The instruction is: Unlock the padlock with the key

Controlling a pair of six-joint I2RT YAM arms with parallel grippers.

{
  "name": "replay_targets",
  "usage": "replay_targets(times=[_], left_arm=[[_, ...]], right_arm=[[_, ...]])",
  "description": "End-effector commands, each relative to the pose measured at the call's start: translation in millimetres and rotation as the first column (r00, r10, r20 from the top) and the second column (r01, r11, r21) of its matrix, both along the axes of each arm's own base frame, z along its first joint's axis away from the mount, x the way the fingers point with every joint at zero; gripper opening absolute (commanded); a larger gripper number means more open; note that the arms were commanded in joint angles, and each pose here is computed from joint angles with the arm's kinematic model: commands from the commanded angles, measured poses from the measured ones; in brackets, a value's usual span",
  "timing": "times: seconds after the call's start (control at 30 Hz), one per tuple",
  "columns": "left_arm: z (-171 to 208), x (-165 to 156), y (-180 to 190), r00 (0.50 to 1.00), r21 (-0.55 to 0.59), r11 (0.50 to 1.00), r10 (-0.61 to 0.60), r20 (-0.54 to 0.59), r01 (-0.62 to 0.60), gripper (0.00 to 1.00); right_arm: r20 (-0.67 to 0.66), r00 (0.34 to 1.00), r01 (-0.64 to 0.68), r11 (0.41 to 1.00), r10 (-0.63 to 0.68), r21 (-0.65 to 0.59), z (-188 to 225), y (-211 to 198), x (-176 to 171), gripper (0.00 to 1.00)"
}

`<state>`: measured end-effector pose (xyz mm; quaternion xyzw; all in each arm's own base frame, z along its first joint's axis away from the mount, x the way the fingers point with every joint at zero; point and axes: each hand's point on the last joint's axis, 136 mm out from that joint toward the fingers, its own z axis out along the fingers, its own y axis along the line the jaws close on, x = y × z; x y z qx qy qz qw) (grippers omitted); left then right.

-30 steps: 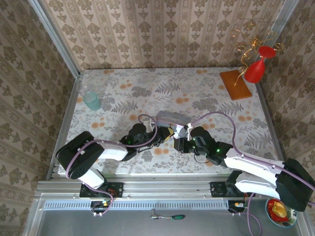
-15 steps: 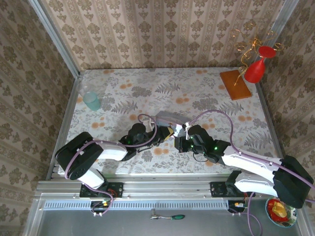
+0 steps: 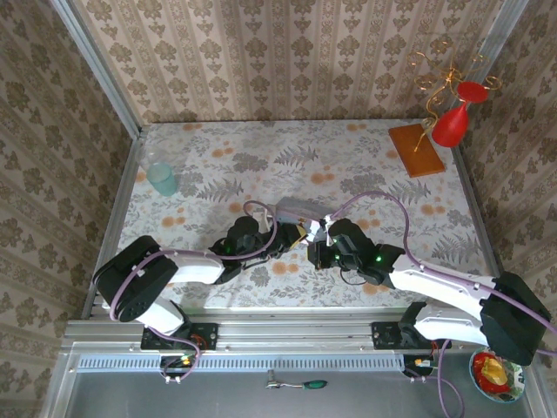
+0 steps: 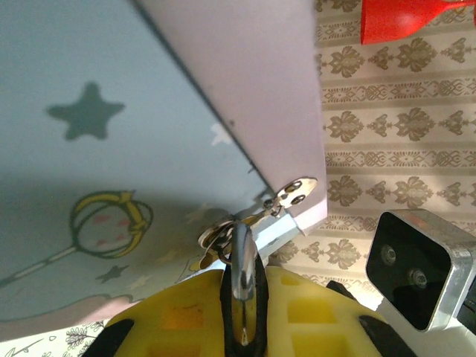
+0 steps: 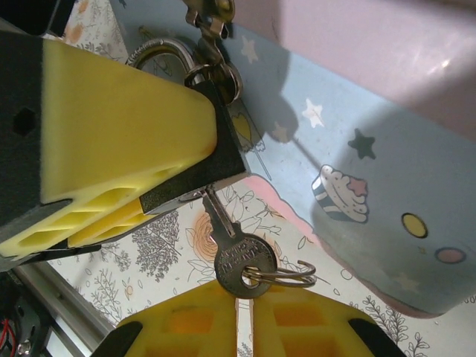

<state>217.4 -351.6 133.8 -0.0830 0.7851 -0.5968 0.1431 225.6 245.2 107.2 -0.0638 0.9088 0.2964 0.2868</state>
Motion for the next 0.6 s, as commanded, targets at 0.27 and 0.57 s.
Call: replay_targets(times=[0.27,0.57], left_arm=[[23,-19,-14,0.992,-0.003,0.994,-0.104,0.07,0.105,0.0],[21,-10,-5,0.996,-0.006,0.999,-0.049,0.07,0.05,0.0]], right_arm=[[0.077,0.997,-0.007,1.0,0.005,0.029,28,18,21,0.14],[0.073,0.997,0.017,1.0,-0.016,-0.023,20,-1,12,0.29]])
